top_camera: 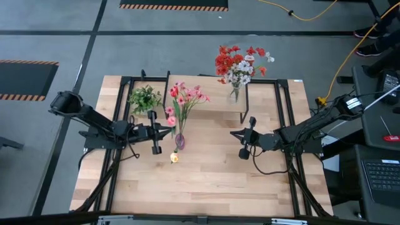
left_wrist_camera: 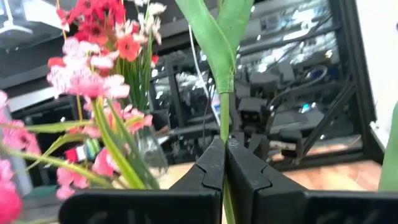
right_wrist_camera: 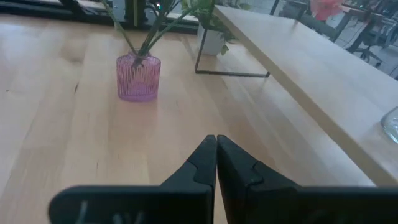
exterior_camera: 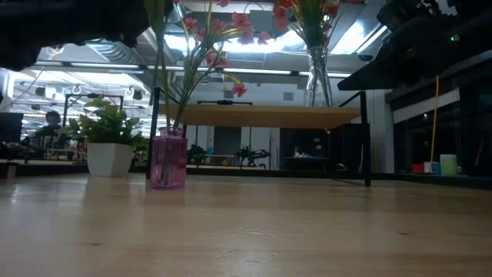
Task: Pick and place flowers into a vace then onto a shelf
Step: Put the pink flower into the purple vase
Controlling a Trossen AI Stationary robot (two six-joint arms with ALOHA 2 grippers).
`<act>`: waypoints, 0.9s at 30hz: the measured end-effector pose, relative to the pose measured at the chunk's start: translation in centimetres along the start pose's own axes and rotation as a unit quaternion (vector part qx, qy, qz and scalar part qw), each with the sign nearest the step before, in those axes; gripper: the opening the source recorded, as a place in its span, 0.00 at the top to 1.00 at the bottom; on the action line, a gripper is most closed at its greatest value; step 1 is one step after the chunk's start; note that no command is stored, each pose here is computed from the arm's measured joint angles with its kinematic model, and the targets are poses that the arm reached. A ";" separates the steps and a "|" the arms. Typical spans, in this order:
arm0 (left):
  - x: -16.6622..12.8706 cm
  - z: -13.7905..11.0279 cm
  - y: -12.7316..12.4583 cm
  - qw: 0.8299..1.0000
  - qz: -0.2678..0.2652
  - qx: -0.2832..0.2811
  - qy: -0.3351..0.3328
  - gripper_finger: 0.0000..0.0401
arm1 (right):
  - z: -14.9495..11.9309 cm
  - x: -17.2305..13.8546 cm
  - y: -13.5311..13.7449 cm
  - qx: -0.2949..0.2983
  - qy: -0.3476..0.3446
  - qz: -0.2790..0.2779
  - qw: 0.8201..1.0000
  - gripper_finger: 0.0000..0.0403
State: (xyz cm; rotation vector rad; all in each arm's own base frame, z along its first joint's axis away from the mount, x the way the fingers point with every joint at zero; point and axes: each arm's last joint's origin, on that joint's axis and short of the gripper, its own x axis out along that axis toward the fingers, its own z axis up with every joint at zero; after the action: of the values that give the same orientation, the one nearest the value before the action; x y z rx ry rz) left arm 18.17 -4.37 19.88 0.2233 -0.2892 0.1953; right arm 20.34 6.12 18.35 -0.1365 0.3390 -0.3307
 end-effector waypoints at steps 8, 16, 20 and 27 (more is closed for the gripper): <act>0.6 -0.9 0.2 0.999 -0.020 -0.008 -0.026 0.99 | 0.4 0.0 0.0 0.001 -0.019 0.001 1.000 0.96; 1.3 -2.4 0.2 1.000 -0.010 -0.018 0.001 0.99 | 0.5 0.0 0.0 0.001 -0.021 0.001 1.000 0.96; 2.0 -2.5 0.1 1.000 -0.017 -0.016 -0.001 0.99 | 0.5 0.0 0.0 0.001 -0.021 0.001 1.000 0.96; 2.2 -2.9 0.0 0.999 -0.027 -0.025 0.005 0.99 | 0.5 0.0 0.0 0.001 -0.021 0.001 1.000 0.96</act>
State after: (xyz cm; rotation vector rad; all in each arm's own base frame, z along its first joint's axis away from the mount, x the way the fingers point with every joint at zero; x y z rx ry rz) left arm 21.05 -3.32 17.83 0.1807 -0.2767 0.1365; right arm 20.51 6.19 18.81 -0.1402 0.2970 -0.3257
